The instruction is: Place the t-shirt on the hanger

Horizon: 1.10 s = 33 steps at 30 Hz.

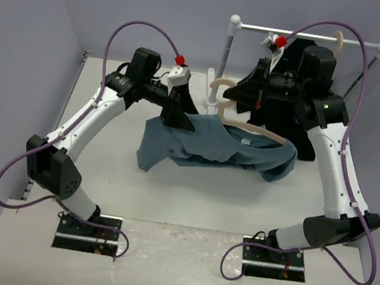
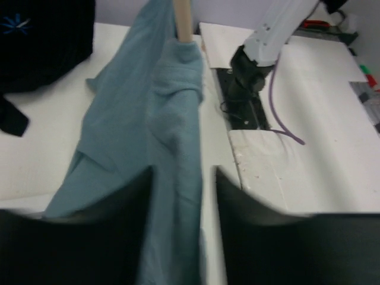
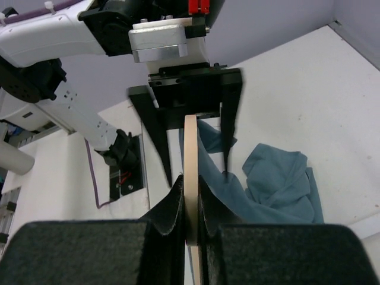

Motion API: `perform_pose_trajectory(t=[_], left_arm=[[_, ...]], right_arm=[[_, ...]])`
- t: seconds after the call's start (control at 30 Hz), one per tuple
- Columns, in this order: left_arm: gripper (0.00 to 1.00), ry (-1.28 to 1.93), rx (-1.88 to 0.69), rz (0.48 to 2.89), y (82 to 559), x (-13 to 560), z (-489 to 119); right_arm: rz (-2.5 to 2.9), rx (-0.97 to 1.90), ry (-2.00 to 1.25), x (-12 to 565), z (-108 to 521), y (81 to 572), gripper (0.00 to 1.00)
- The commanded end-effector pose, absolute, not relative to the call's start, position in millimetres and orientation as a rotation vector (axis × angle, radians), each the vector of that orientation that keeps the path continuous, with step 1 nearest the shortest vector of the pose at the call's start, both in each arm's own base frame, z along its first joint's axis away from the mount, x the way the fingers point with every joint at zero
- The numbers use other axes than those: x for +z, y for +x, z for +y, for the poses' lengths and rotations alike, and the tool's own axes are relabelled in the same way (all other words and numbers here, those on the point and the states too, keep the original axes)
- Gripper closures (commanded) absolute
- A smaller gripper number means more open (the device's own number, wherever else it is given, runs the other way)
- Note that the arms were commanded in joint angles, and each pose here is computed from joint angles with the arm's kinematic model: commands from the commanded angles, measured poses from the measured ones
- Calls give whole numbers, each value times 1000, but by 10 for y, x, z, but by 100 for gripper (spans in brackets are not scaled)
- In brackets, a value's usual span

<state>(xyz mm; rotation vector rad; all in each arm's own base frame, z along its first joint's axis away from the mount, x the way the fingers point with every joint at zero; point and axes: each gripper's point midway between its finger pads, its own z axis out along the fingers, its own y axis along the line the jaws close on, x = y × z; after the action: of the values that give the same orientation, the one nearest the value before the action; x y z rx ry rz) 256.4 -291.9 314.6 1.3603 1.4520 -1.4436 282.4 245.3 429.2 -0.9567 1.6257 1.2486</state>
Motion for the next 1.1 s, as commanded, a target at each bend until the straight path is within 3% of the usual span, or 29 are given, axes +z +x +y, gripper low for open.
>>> perform_pose_trajectory(t=[0.0,0.03,0.13,0.33,0.67,0.83,0.9,0.93,1.07], left_arm=[[0,1257,-1211,1431,2871,3555,-2861],[0,1108,-1150,1541,3054,3500,-2786],[0,720,-883,1442,3361,4081,-2238],[0,342,-725,1251,3140,4061,-1667],[17,528,-936,1266,2990,3407,-2019],[51,588,-990,1303,2986,3201,-2106],[77,582,-1008,1320,3050,3120,-2131],[82,572,-1008,1325,3086,3102,-2131],[82,525,-1011,1335,3252,3097,-2126]], right_arm=[[1535,1210,-900,4627,2313,2709,100],[1546,1189,-853,4678,2246,2675,100],[1583,1092,-731,4647,2010,2679,100],[1535,1005,-665,4847,1750,2432,100],[1483,921,-654,5182,1639,2318,100],[1491,936,-661,5197,1650,2356,100],[1490,954,-675,5209,1672,2364,100],[1489,967,-684,5208,1685,2352,100],[1490,984,-698,5195,1700,2336,100]])
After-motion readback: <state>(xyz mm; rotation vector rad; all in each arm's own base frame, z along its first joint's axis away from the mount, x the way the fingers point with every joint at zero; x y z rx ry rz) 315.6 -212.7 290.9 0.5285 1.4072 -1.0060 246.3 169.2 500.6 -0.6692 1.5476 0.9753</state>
